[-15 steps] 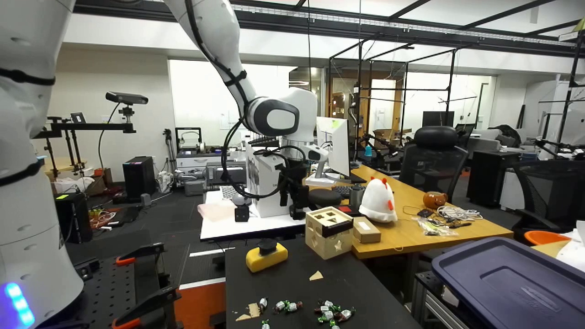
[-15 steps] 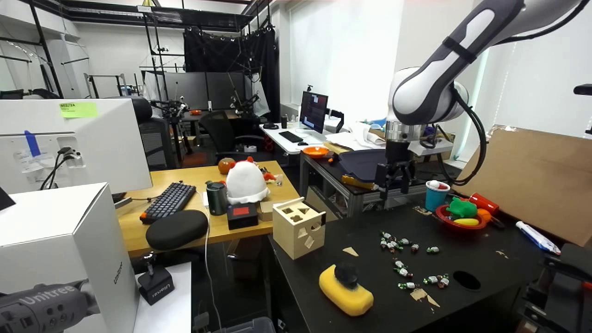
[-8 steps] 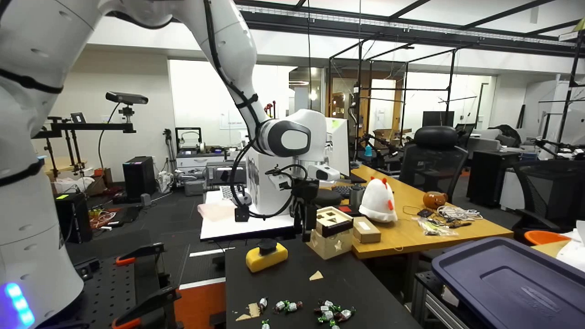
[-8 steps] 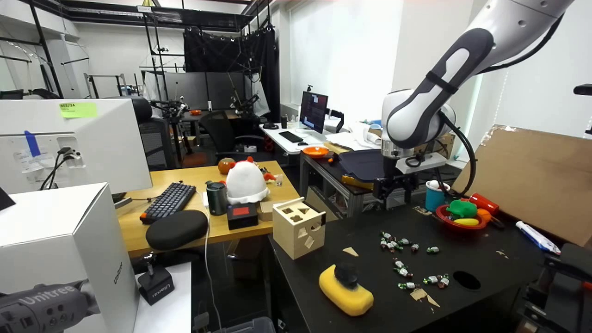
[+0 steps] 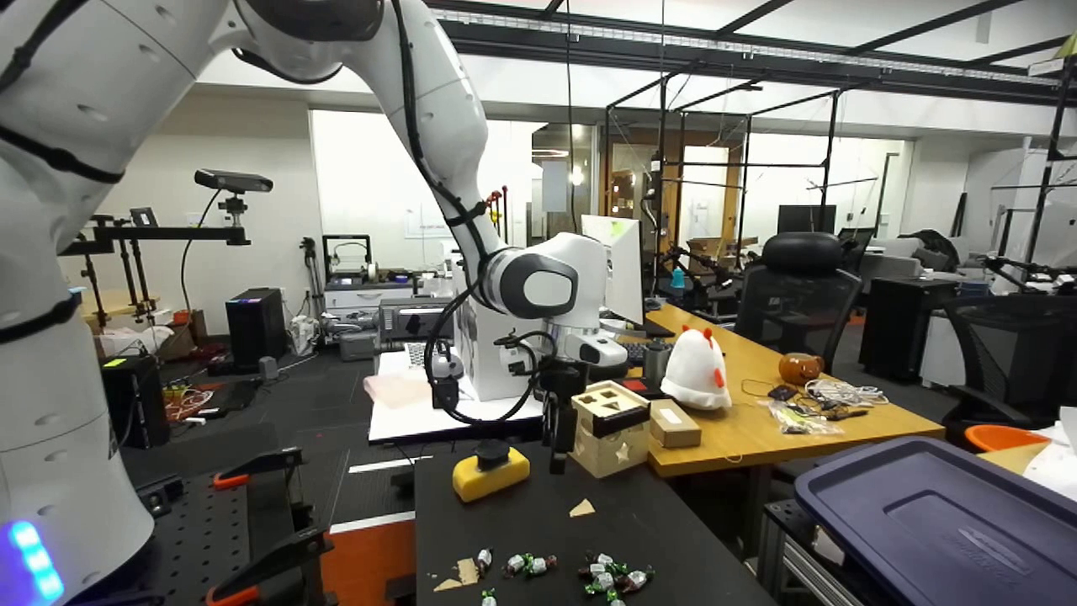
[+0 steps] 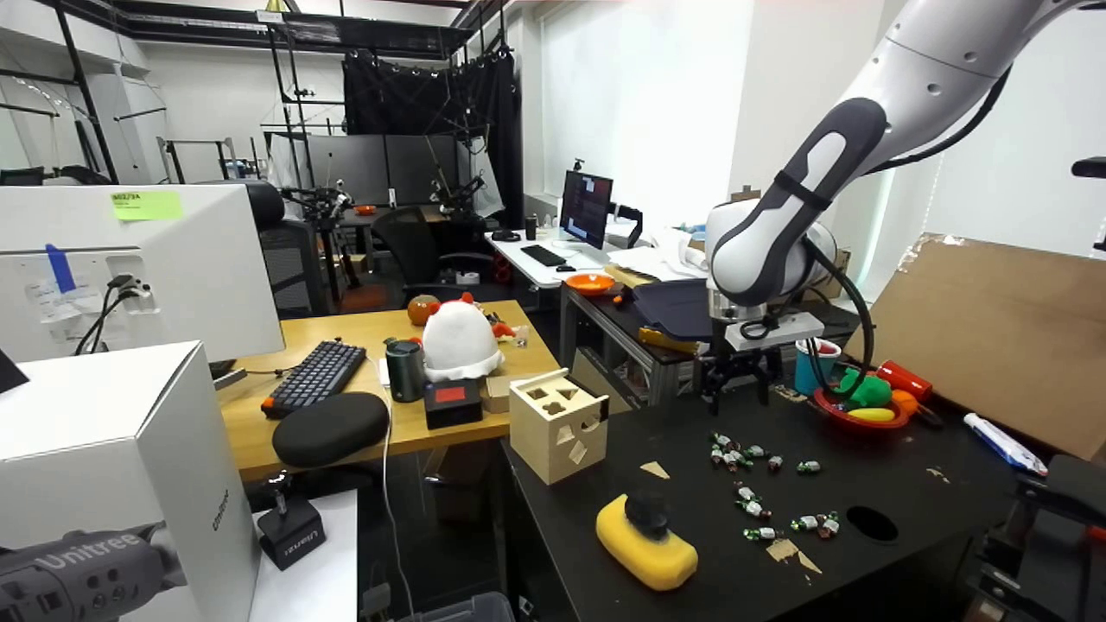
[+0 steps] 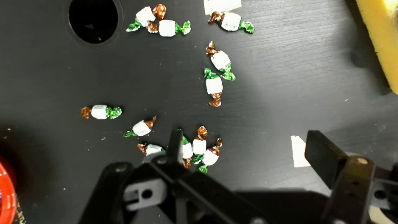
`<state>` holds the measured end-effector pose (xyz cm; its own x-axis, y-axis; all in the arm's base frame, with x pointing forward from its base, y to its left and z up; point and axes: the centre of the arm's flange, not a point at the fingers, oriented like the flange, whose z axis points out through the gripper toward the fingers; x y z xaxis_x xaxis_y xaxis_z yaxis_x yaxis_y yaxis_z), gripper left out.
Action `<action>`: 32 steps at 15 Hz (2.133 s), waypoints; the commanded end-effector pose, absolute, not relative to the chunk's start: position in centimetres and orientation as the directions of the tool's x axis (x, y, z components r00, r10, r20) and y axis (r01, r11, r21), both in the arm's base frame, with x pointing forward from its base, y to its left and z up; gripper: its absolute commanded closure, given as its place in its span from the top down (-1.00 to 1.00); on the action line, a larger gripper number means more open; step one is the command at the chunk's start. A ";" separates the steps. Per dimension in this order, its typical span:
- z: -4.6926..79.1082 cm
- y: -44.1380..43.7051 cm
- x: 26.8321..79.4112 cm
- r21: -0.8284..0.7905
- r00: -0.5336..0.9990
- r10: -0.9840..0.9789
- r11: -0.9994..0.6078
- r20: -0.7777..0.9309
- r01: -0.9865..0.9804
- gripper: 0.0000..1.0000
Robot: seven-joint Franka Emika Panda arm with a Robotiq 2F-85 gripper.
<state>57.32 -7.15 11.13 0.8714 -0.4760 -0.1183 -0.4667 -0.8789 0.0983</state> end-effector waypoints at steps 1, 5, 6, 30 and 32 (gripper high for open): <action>11.1 -6.9 57.5 0.092 0.870 -0.479 -0.877 -0.119 -0.471 1.00; 10.9 -6.8 57.5 0.091 0.870 -0.479 -0.878 -0.121 -0.471 1.00; 10.8 -6.9 57.5 0.092 0.869 -0.480 -0.877 -0.122 -0.472 1.00; -4.2 -19.0 59.1 -0.085 0.685 -0.702 -0.684 -0.196 -0.725 1.00; -4.6 -19.5 59.2 -0.114 0.678 -0.705 -0.671 -0.206 -0.732 1.00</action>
